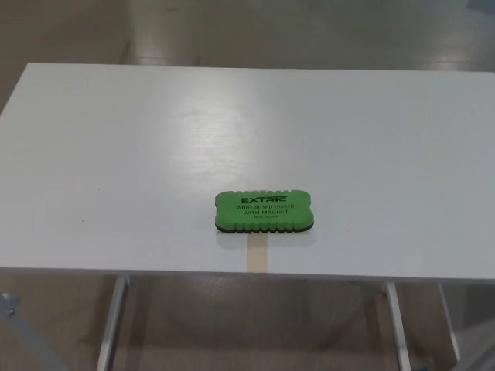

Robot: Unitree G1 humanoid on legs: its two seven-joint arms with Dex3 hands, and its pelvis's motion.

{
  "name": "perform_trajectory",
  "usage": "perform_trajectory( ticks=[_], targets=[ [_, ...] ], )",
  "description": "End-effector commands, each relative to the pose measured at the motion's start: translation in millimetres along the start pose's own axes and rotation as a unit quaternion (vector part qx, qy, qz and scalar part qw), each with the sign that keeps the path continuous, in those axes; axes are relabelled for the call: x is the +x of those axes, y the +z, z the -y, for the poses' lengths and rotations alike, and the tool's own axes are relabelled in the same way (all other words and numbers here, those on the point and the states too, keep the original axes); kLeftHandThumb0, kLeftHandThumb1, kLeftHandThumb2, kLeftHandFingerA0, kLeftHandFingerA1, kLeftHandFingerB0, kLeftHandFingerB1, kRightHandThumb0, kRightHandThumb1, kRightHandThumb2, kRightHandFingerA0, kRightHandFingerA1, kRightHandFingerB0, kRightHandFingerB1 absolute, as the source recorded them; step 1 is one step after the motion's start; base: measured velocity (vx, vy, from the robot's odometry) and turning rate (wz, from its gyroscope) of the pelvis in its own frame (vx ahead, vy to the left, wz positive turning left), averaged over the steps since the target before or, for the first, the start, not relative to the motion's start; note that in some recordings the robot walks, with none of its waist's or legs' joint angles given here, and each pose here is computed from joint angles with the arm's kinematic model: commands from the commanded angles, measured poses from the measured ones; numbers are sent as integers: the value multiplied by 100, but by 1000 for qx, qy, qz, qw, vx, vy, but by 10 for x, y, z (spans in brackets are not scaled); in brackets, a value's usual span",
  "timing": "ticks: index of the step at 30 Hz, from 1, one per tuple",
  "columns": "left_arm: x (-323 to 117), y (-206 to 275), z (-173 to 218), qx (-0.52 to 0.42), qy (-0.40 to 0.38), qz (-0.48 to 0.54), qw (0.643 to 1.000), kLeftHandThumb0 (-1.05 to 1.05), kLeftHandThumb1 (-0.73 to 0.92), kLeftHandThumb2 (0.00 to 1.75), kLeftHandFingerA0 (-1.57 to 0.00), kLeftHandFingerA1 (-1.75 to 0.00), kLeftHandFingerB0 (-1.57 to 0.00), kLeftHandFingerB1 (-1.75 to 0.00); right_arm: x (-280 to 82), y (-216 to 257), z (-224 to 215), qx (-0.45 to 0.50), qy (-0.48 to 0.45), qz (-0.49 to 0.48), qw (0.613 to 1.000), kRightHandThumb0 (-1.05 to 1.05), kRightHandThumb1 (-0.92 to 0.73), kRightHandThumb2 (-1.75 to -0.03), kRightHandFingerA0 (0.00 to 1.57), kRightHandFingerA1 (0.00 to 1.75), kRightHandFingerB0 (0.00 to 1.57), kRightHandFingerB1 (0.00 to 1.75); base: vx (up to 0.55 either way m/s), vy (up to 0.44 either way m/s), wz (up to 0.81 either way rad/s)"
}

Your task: Use the left hand to press on the green eraser and wipe the desk from center to the left and then back to center.

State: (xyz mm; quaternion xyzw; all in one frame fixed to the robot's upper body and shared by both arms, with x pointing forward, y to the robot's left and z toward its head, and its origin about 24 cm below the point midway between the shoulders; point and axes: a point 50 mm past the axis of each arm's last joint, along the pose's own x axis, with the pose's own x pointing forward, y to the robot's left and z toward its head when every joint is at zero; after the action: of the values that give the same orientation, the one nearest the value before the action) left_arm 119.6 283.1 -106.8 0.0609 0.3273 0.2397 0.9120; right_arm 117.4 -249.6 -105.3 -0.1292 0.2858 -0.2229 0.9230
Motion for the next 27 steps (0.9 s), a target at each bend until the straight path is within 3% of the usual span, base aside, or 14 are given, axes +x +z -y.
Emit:
perform_trajectory(
  ticks=[1, 6, 9, 15, 17, 18, 23, 26, 27],
  targets=[
    [-27, 4, -23, -19, 20, 22, 999, -35, 68, 60, -60, -46, -54, -37, -46, 22, 31, 17, -31, 28, 999, -21, -68, -60, 76, 54, 50, 47, 0, 0, 0],
    [-35, -4, -22, -26, 13, 27, 999, -35, 69, 60, -58, -43, -51, -36, -57, 14, 42, 13, -30, 29, 999, -21, -68, -60, 76, 54, 50, 47, 0, 0, 0],
    [-58, 4, 25, -23, -39, 39, 998, -36, 67, 60, -56, -40, -48, -35, -67, 14, 41, 13, -27, 32, 999, -21, -68, -59, 76, 54, 50, 47, 0, 0, 0],
    [-110, 98, 112, 4, -205, 67, 976, -38, 64, 61, -80, -46, -60, -39, -63, 5, 30, 18, -13, 33, 999, -21, -69, -60, 75, 54, 49, 47, 0, 0, 0],
    [-173, 216, 199, 36, -308, 95, 946, -32, 66, 61, -96, -49, -77, -44, -57, 12, 21, 24, -1, 34, 999, -22, -69, -60, 73, 53, 45, 45, 0, 0, 0],
    [-229, 293, 252, 58, -366, 114, 922, -32, 67, 62, -96, -50, -79, -45, -48, 16, 19, 26, 5, 34, 999, -22, -70, -60, 72, 53, 45, 45, 0, 0, 0],
    [-337, 396, 360, 83, -496, 114, 857, -28, 68, 61, -90, -48, -82, -47, -37, 15, 21, 31, 13, 33, 999, -22, -70, -60, 71, 53, 44, 45, 0, 0, 0],
    [-521, 512, 495, 80, -635, 75, 765, -28, 68, 61, -86, -49, -83, -47, -44, 13, 30, 28, 19, 37, 999, -22, -70, -60, 71, 54, 44, 45, 0, 0, 0],
    [-541, 524, 513, 80, -647, 69, 755, -28, 68, 61, -86, -49, -83, -47, -46, 13, 31, 28, 19, 38, 999, -22, -70, -60, 71, 54, 44, 45, 0, 0, 0]
  ],
)
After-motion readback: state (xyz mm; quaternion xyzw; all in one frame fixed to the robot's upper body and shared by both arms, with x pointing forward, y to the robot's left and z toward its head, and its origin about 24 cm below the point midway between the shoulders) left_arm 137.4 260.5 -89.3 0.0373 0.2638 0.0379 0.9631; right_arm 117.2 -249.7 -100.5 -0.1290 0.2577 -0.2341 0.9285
